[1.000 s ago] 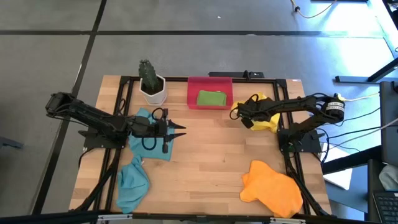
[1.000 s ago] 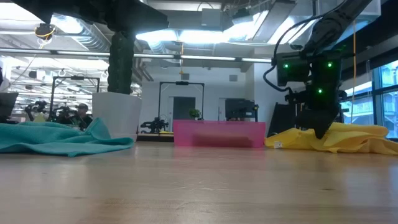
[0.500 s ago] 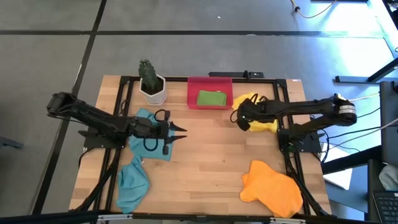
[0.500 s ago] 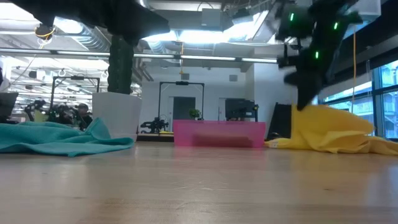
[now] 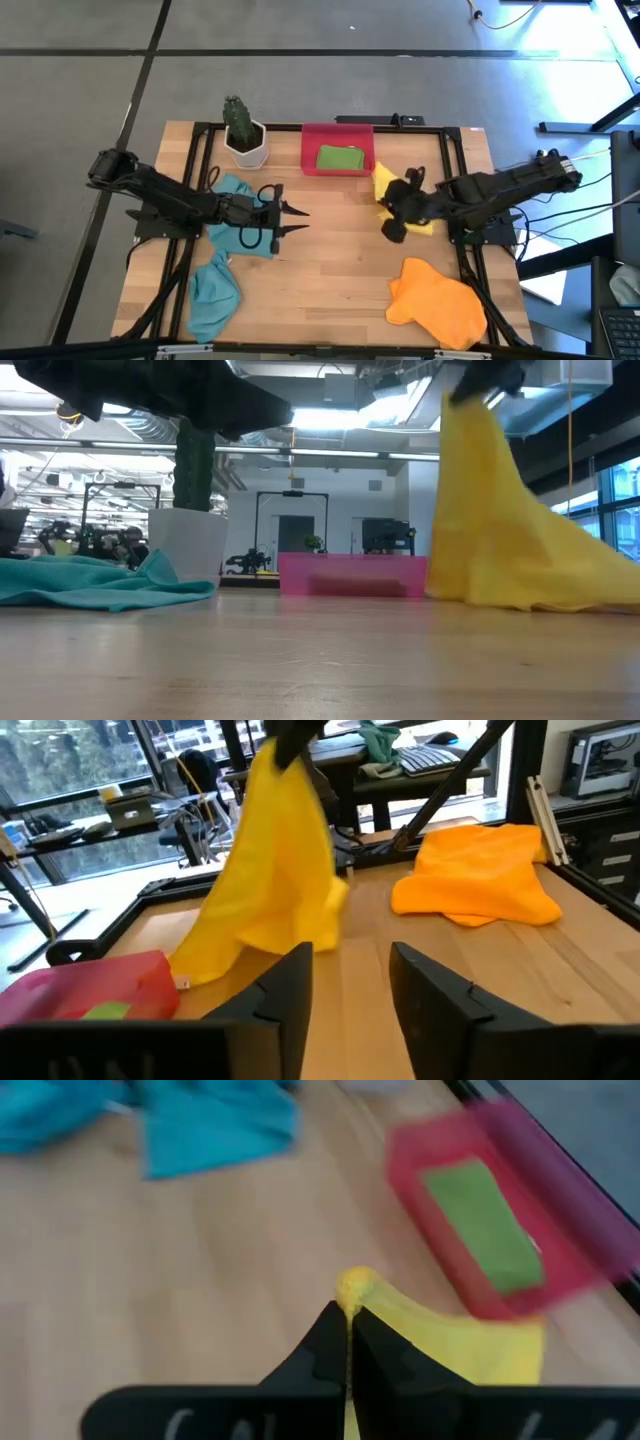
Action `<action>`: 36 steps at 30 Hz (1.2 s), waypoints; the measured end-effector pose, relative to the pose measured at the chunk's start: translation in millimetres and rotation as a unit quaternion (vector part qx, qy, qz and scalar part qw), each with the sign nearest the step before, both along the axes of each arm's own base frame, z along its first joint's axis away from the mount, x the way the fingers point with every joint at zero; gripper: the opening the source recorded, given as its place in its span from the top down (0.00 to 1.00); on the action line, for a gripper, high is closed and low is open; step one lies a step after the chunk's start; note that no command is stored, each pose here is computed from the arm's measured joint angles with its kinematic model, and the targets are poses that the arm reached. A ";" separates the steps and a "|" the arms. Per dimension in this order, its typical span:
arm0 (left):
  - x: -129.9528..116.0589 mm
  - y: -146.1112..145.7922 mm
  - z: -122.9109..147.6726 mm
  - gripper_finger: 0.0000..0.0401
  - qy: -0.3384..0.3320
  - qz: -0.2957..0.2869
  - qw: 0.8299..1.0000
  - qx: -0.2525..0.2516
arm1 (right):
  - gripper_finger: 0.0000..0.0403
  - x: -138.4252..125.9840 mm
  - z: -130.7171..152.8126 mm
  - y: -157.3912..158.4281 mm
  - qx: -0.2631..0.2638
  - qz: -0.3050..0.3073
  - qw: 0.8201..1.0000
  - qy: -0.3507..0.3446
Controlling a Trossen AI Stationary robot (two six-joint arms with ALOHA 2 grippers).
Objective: Fold microfiber towels
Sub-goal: Fold the yellow microfiber towel
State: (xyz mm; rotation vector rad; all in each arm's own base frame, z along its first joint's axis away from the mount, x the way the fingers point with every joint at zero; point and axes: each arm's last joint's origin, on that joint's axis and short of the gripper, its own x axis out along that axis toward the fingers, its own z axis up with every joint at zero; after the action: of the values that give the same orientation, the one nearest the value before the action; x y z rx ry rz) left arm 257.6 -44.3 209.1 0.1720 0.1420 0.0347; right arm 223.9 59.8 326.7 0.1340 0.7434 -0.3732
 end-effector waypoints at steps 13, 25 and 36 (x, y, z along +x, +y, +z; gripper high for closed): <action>50.3 -14.1 -2.1 0.53 0.017 -0.068 0.998 -0.002 | 0.99 -2.3 48.1 28.9 -0.068 0.025 0.989 -0.131; 82.4 -4.8 39.2 0.53 -0.038 0.018 0.994 0.103 | 0.99 0.5 46.2 29.0 -0.044 0.058 0.990 -0.119; 99.0 6.4 77.1 0.53 -0.040 -0.038 0.984 0.167 | 0.99 22.7 29.6 40.7 -0.047 0.085 0.991 -0.094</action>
State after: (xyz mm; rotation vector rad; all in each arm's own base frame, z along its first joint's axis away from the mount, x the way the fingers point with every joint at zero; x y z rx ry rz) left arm 356.6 -37.9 286.3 0.5103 0.0474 -0.0109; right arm 246.5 100.5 356.3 0.0168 0.5448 -0.2293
